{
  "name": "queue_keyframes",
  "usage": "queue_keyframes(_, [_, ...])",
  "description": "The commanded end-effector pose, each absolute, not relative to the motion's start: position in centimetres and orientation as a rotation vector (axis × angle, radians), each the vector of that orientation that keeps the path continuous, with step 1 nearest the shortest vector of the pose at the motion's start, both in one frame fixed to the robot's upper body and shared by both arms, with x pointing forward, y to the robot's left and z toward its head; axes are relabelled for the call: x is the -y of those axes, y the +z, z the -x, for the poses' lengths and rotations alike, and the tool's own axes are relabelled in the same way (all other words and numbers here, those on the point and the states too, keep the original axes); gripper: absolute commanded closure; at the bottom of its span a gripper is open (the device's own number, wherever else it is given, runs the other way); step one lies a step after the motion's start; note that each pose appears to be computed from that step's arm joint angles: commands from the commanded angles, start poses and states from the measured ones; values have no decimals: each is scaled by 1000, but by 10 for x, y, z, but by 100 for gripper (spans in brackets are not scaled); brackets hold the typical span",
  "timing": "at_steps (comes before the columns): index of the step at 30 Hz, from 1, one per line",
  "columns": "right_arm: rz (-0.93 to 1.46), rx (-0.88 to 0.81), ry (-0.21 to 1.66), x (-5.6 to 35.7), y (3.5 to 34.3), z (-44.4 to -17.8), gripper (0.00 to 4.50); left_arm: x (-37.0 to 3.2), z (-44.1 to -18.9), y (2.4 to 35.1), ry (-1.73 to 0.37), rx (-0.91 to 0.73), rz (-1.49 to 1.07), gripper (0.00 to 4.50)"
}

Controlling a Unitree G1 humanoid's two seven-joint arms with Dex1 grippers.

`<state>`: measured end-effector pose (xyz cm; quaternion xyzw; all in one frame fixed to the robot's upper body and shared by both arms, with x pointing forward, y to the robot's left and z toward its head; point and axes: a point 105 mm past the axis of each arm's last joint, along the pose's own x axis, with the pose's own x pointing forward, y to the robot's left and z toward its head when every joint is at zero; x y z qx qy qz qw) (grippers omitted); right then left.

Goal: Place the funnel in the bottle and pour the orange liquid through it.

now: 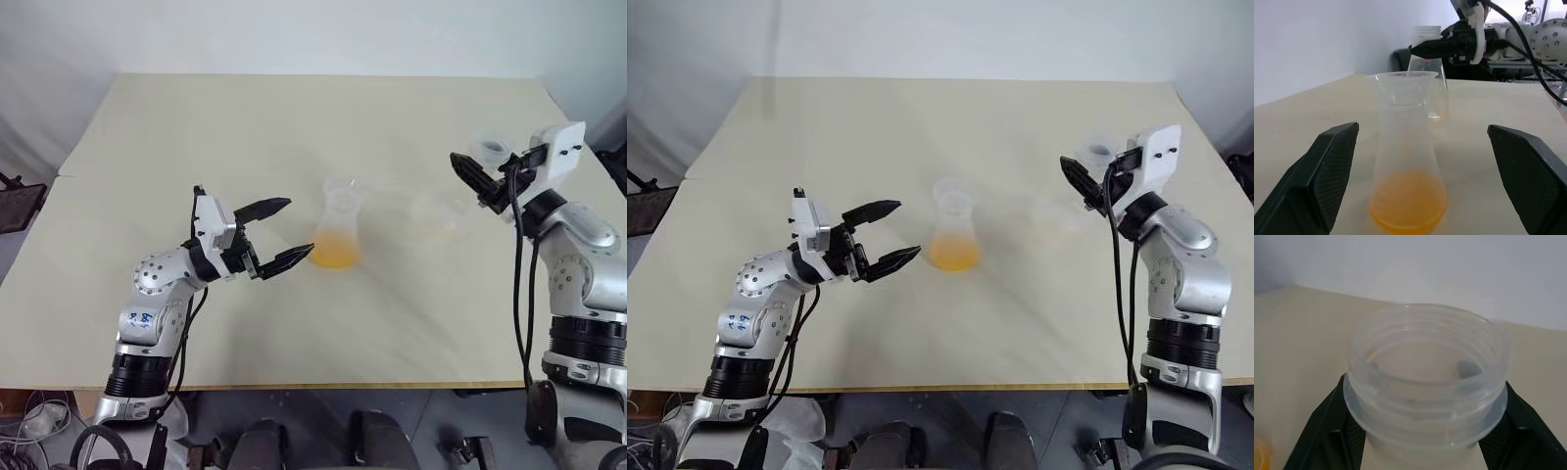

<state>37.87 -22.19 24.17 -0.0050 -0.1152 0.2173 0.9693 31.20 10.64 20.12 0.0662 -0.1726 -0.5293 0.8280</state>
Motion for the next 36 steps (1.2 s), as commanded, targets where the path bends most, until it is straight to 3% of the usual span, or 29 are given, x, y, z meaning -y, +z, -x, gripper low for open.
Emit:
queue_keyframes(1, [3,240,414,231,240,-375,204,-105,-310,213,-1126,418,-159,0])
queue_keyframes(2, [-4,235,416,232,237,-374,204,-105,-310,213,-1124,418,-159,0])
queue_keyframes(8, [-23,271,435,230,238,-366,5,-107,-309,212,-1125,412,-161,0])
queue_keyframes(15, [-30,447,487,233,278,-341,2,-116,-311,210,-1091,400,-161,0])
queue_keyframes(20, [-53,595,494,241,314,-327,2,-131,-326,211,-977,390,-165,0])
queue_keyframes(24, [17,590,647,220,323,-313,2,-147,-330,216,-905,409,-187,0])
queue_keyframes(27, [86,539,755,208,311,-301,2,-157,-321,209,-941,407,-292,0])
queue_keyframes(30, [228,410,887,200,271,-287,2,-174,-315,195,-948,335,-329,0])
queue_keyframes(36, [309,298,1025,193,220,-269,2,-193,-309,173,-916,201,-394,0])
